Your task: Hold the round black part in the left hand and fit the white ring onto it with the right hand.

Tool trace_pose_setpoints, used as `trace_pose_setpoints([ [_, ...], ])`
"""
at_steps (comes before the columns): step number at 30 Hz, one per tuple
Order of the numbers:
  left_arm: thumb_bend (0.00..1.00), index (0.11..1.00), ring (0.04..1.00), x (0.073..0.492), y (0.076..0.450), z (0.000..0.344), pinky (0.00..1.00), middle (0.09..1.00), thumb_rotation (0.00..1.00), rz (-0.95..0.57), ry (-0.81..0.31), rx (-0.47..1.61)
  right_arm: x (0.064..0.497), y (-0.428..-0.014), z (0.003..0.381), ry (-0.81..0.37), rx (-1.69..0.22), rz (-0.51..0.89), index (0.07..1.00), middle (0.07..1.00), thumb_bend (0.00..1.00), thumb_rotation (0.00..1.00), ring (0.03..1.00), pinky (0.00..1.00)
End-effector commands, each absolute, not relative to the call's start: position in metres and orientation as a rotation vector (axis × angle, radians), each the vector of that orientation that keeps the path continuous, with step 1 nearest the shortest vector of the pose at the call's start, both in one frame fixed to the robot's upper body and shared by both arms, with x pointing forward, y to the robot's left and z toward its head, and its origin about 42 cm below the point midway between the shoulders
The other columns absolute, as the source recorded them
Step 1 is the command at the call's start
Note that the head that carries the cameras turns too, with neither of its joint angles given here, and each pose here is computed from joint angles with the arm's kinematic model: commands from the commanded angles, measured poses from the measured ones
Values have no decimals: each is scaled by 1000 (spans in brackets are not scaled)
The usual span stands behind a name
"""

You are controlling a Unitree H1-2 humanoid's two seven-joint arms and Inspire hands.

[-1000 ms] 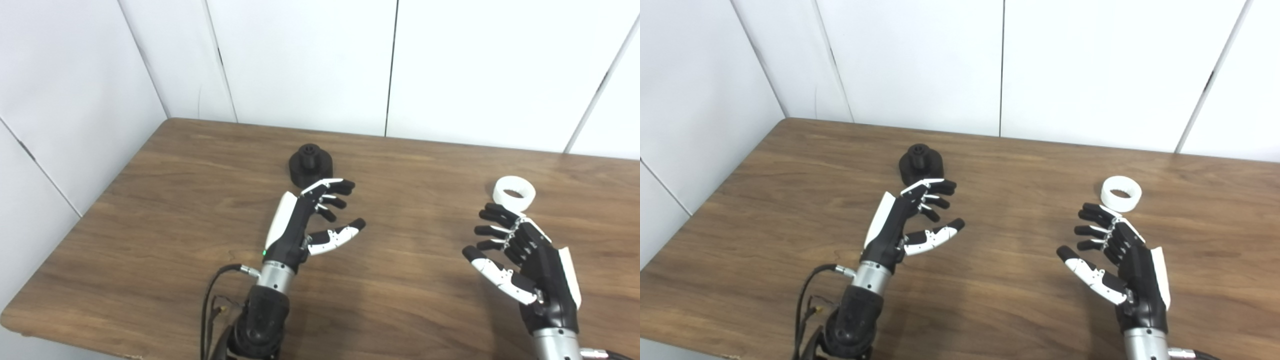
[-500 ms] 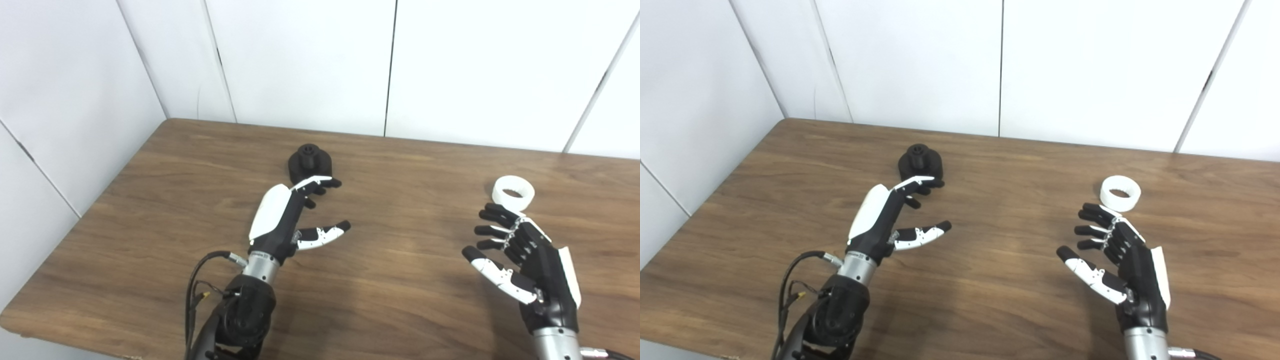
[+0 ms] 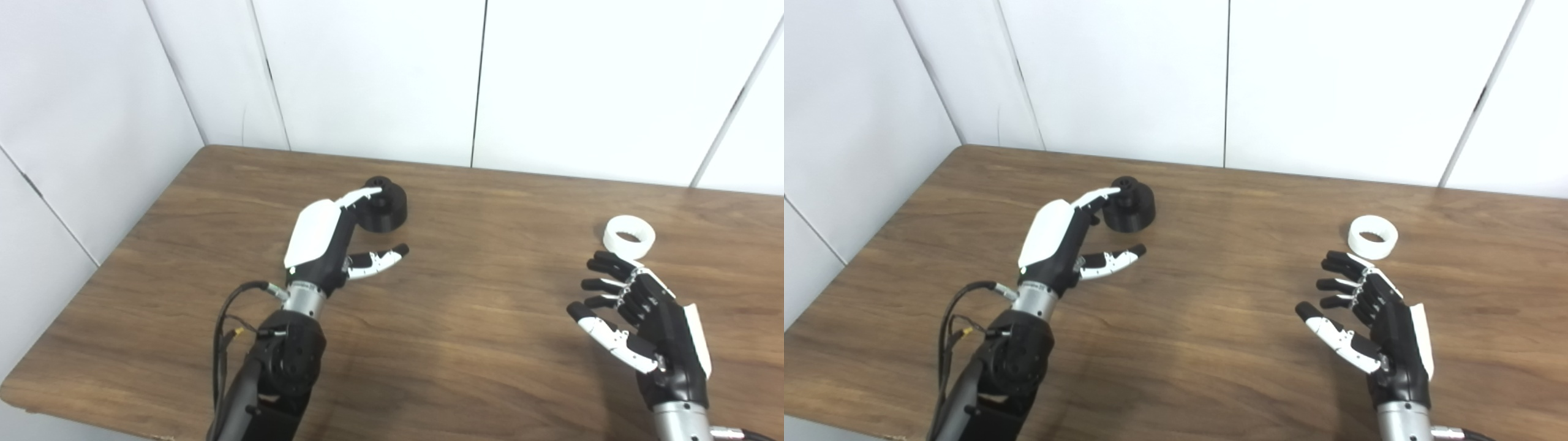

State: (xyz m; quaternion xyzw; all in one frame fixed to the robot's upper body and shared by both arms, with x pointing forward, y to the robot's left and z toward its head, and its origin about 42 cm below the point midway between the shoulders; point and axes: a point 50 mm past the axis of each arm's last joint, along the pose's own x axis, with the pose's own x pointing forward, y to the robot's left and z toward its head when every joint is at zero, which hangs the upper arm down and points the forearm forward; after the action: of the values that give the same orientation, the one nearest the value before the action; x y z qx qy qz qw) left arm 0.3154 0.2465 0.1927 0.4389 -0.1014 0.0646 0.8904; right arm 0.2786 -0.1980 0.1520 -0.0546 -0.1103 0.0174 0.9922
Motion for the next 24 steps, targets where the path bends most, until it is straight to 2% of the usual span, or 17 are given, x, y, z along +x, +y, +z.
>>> trace_pose_setpoints([
  [1, 620, 792, 820, 328, 254, 209, 679, 852, 301, 171, -256, 944, 284, -197, 167, -307, -94, 40, 717, 725, 713, 186, 642, 527],
  [16, 632, 819, 824, 354, 273, 212, 699, 859, 257, 220, -243, 955, 284, -197, 168, -300, -88, 41, 714, 721, 715, 184, 641, 529],
  [21, 661, 856, 864, 363, 276, 213, 738, 884, 308, 249, -223, 1005, 284, -198, 168, -300, -86, 41, 714, 724, 713, 190, 640, 529],
  [24, 729, 854, 857, 371, 277, 214, 686, 883, 398, 284, -195, 1035, 284, -198, 168, -298, -80, 41, 713, 721, 717, 189, 640, 529],
])
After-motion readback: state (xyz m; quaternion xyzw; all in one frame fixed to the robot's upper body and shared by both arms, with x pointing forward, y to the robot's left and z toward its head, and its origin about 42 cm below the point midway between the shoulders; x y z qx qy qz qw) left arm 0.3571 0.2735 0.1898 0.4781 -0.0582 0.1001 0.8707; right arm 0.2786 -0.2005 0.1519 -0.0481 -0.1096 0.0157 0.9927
